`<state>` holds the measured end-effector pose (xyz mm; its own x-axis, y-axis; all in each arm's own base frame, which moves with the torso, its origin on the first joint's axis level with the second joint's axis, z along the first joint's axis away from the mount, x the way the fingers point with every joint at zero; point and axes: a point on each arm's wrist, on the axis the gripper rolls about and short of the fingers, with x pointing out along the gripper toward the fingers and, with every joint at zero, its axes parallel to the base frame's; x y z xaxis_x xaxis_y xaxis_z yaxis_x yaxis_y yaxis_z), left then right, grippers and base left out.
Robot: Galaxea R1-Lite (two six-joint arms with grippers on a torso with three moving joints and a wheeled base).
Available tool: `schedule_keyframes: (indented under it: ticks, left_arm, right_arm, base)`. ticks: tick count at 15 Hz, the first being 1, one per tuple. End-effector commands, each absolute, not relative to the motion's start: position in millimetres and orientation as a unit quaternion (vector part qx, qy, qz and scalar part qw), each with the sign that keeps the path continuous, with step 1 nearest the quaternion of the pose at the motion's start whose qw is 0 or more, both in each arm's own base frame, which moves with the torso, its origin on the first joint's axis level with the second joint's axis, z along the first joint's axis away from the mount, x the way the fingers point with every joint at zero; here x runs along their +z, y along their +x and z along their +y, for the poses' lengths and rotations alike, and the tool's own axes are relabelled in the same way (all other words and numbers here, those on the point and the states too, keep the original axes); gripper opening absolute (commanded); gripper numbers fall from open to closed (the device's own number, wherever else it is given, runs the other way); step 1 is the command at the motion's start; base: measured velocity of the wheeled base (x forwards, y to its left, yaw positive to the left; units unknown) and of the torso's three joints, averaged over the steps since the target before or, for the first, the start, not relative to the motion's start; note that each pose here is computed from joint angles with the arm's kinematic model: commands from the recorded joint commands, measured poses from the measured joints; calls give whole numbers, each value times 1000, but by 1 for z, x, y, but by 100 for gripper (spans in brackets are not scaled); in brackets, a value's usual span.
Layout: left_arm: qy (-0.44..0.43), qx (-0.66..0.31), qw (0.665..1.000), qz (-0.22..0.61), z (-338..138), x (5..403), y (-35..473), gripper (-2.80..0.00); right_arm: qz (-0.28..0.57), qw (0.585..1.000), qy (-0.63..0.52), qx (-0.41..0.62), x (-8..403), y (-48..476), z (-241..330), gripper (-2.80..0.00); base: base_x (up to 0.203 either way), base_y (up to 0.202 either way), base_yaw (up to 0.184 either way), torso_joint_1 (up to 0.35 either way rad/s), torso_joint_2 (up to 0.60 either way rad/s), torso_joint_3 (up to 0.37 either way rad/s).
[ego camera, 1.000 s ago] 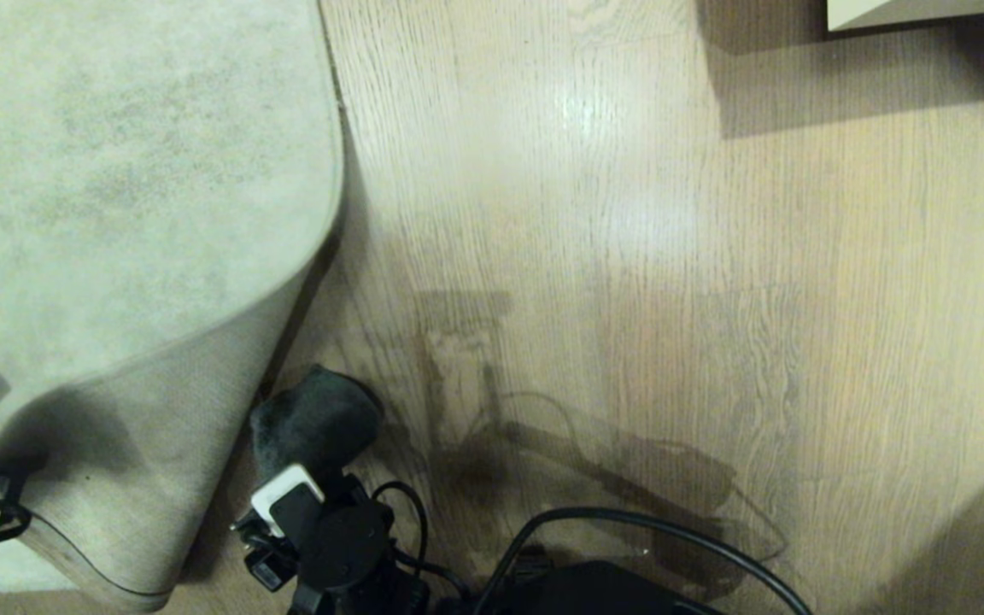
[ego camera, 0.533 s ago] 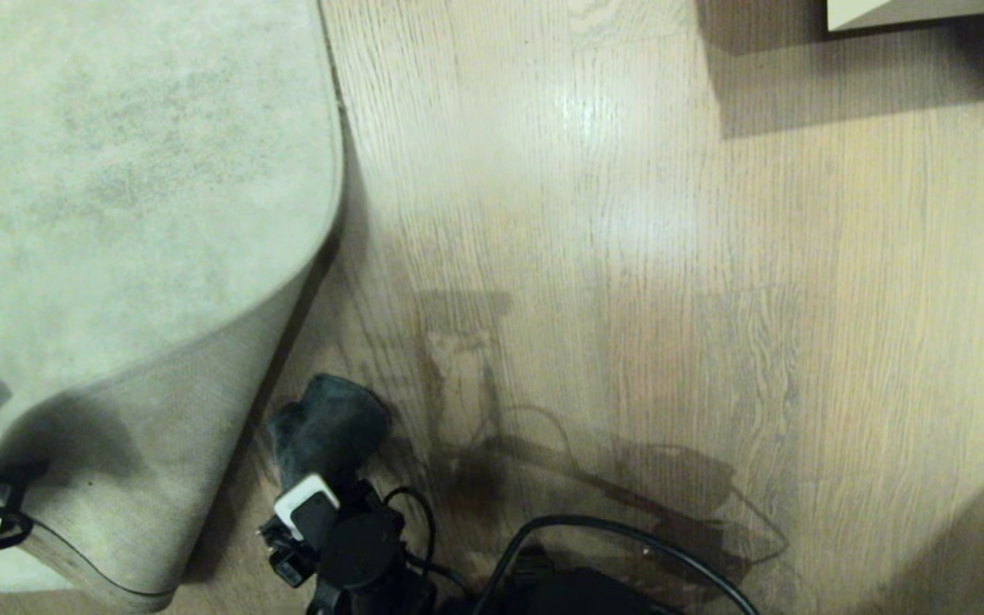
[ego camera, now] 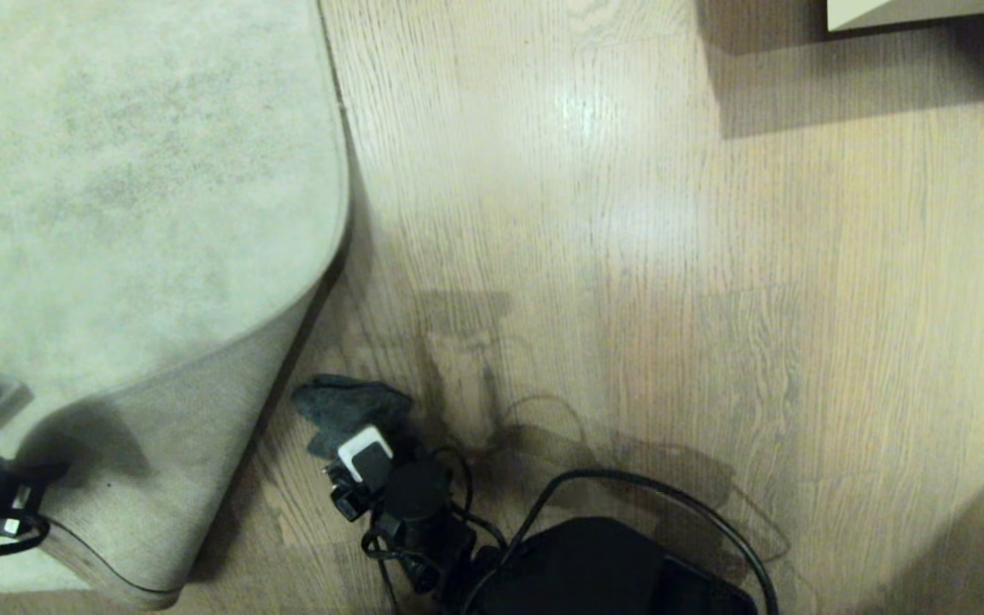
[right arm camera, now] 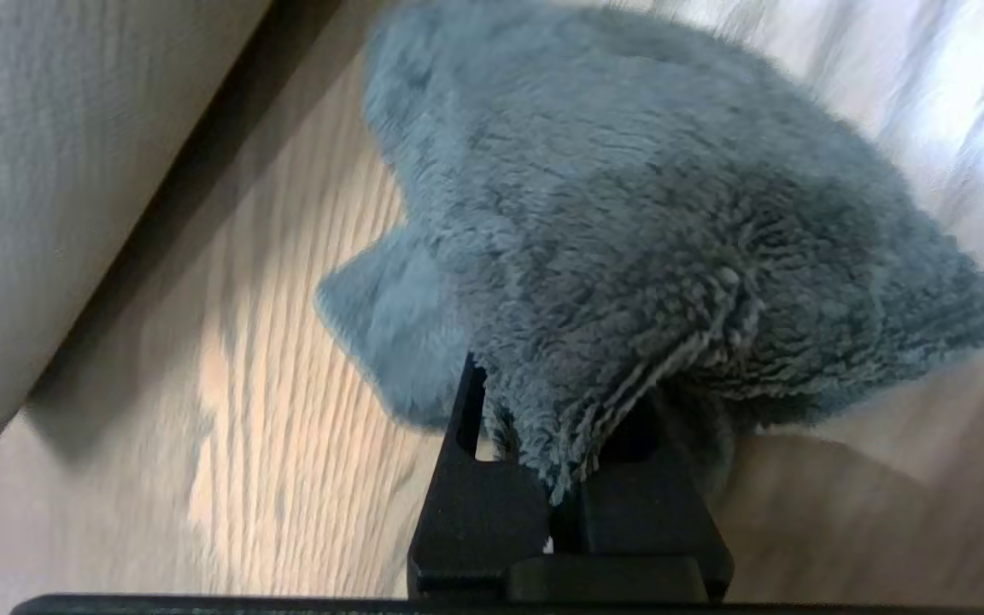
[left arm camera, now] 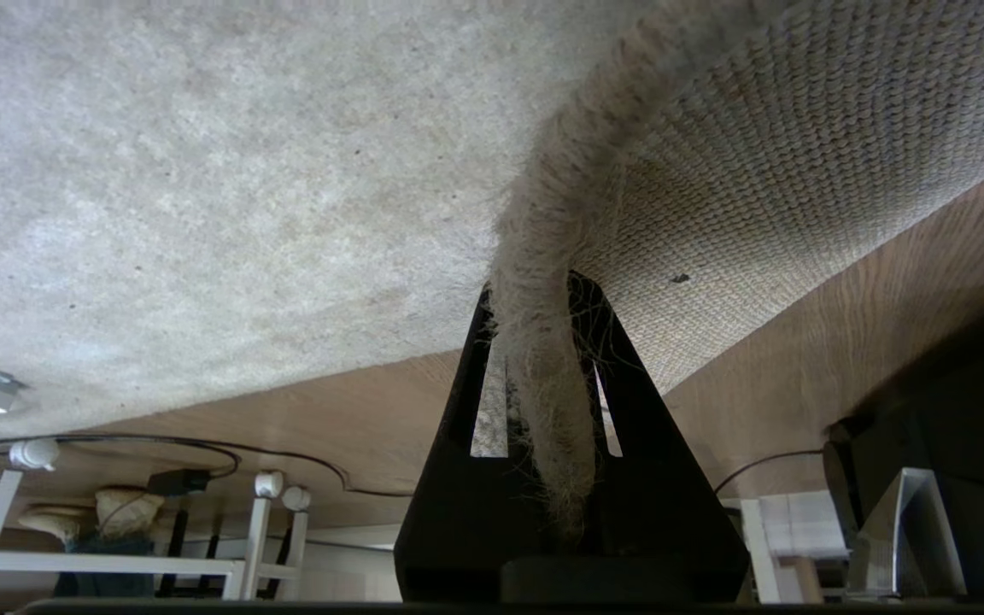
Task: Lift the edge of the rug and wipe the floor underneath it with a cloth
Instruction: Wipe the floor under the carpet with a rag
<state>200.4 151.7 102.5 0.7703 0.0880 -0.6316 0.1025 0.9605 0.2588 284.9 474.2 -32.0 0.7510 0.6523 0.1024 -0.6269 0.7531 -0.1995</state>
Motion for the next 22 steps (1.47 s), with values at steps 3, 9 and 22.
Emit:
schedule_keyframes:
  ticks: [3, 9, 22]
  left_arm:
    - [142, -5, 930, 338, 152, 102, 201, -280]
    - [142, -6, 930, 338, 152, 102, 201, -280]
    - [141, -6, 930, 339, 151, 101, 200, -280]
  right_arm:
    - [-118, 937, -73, 321, 6, 299, 466, -280]
    - [-151, 933, -62, 322, 46, 291, 468, -280]
    - [-102, 889, -102, 434, -34, 180, 509, -280]
  base:
    - [0, 0, 0, 0, 0, 0]
    - [0, 0, 0, 0, 0, 0]
    - [0, 0, 0, 0, 0, 0]
